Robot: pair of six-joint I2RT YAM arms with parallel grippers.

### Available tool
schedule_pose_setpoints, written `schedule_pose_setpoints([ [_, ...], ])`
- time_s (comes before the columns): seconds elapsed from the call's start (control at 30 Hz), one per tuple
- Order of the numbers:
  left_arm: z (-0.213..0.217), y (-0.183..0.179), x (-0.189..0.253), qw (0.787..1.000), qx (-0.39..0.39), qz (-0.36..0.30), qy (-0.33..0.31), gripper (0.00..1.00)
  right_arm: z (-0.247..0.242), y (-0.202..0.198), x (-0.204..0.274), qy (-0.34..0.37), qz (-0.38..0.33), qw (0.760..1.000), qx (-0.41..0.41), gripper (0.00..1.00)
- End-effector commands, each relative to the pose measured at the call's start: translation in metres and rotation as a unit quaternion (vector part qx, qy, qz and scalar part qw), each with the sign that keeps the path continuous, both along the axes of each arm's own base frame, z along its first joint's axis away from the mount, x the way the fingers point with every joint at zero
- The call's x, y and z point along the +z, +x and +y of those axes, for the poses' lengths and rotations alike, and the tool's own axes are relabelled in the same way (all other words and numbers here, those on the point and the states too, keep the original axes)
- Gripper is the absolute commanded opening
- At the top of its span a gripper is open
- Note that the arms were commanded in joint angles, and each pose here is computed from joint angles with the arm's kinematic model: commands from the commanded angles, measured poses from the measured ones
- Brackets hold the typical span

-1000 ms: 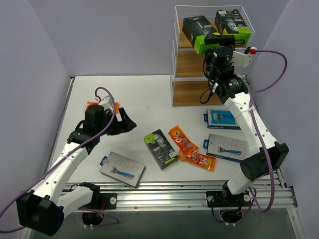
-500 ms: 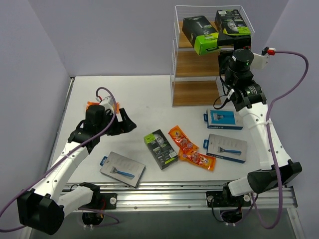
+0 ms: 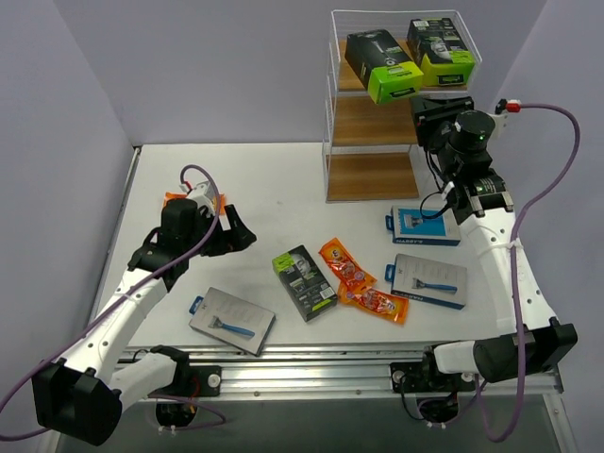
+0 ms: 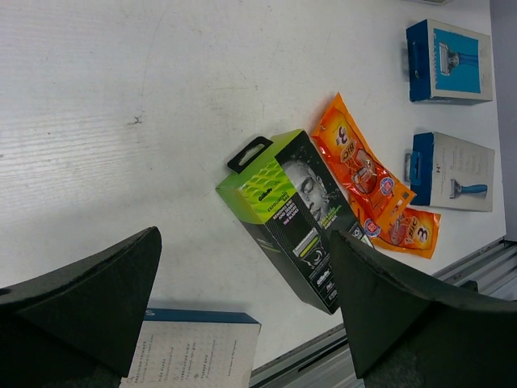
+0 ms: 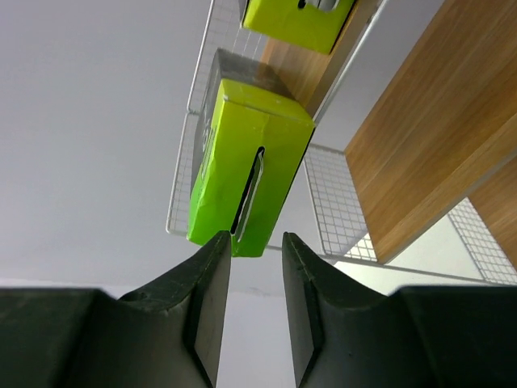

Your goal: Place and organize the shaving razors onto the shelf

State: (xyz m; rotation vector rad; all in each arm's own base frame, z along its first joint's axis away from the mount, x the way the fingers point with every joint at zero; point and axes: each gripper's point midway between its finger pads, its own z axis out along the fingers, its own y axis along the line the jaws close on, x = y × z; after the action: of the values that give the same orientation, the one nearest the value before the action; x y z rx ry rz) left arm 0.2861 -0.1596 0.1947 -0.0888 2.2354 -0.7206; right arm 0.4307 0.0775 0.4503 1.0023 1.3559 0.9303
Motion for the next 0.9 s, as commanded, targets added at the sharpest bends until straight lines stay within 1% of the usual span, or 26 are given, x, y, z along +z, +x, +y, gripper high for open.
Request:
schedule_pose_setpoints([
  [0.0, 0.004, 0.008, 0.025, 0.999, 0.004, -0.039, 0.002, 0.94, 0.02, 0.001, 0.019, 0.002, -0.043, 0.997, 0.064, 0.28],
  [0.2, -0.001, 0.007, 0.021, 1.0, -0.006, -0.029, -0.001, 0.94, 0.028, 0.009, 0.02, 0.006, -0.053, 0.995, 0.088, 0.25],
  [0.57, -0.005, 0.007, 0.018, 1.0, -0.016, -0.023, -0.006, 0.94, 0.032, 0.025, 0.018, 0.01, -0.052, 0.994, 0.093, 0.24],
  [0.87, -0.006, 0.007, 0.015, 1.0, -0.02, -0.018, -0.007, 0.94, 0.035, 0.036, 0.025, 0.012, -0.066, 0.993, 0.095, 0.2],
])
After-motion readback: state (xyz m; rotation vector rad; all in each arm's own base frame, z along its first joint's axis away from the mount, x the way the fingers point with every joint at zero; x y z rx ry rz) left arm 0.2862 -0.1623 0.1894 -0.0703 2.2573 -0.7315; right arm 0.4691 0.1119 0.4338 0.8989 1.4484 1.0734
